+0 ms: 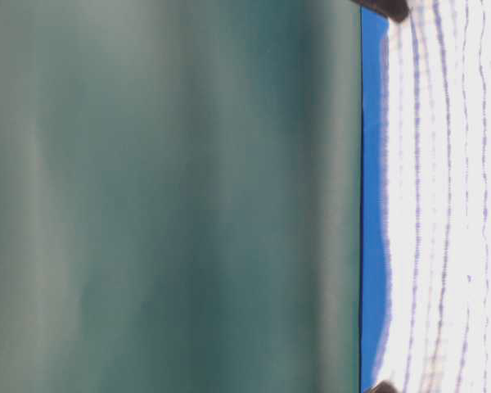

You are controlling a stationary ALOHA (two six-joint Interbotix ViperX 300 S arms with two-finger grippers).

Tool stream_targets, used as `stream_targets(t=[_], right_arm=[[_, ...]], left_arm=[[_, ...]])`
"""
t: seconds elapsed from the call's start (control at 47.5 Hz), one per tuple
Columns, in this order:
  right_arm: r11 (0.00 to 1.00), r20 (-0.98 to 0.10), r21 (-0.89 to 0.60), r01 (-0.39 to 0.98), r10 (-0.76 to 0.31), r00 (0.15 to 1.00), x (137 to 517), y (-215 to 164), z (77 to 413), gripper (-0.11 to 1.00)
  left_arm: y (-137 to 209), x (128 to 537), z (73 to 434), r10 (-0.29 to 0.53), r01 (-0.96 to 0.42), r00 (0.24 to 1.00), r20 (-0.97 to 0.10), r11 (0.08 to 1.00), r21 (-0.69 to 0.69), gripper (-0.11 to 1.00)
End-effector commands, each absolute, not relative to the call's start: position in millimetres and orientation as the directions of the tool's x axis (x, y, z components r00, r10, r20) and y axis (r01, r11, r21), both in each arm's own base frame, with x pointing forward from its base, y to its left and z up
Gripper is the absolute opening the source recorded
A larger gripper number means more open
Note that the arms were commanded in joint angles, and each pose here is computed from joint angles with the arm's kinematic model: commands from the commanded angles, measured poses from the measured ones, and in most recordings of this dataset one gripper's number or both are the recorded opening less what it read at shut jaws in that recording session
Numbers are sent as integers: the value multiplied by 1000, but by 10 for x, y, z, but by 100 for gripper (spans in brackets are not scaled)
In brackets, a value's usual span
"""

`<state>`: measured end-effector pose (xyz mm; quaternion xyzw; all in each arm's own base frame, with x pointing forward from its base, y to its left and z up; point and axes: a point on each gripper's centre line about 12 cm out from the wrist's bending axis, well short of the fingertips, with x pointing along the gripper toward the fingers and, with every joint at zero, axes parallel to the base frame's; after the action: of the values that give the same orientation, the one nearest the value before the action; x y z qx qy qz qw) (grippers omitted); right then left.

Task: Fold the blue towel.
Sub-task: 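Lift the top edge and fold it down toward the bottom edge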

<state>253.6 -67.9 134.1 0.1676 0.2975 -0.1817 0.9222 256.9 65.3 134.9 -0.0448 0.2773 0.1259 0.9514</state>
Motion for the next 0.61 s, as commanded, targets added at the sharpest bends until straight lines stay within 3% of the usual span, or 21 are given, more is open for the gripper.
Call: stream_targets(t=[0.0, 0.273, 0.589], right_arm=[[889, -562, 241, 389, -199, 803, 2526, -529, 1524, 6], [907, -504, 330, 260, -64, 861, 2369, -107, 1722, 6], [913, -528, 357, 198, 23, 849, 2388, 148, 1656, 6]], left_arm=[[509, 2540, 1511, 179, -224, 857, -482, 974, -35, 2], [59, 2374, 1663, 30, -84, 913, -407, 990, -116, 2], [-242, 2467, 1639, -81, 24, 907, -412, 990, -142, 2]])
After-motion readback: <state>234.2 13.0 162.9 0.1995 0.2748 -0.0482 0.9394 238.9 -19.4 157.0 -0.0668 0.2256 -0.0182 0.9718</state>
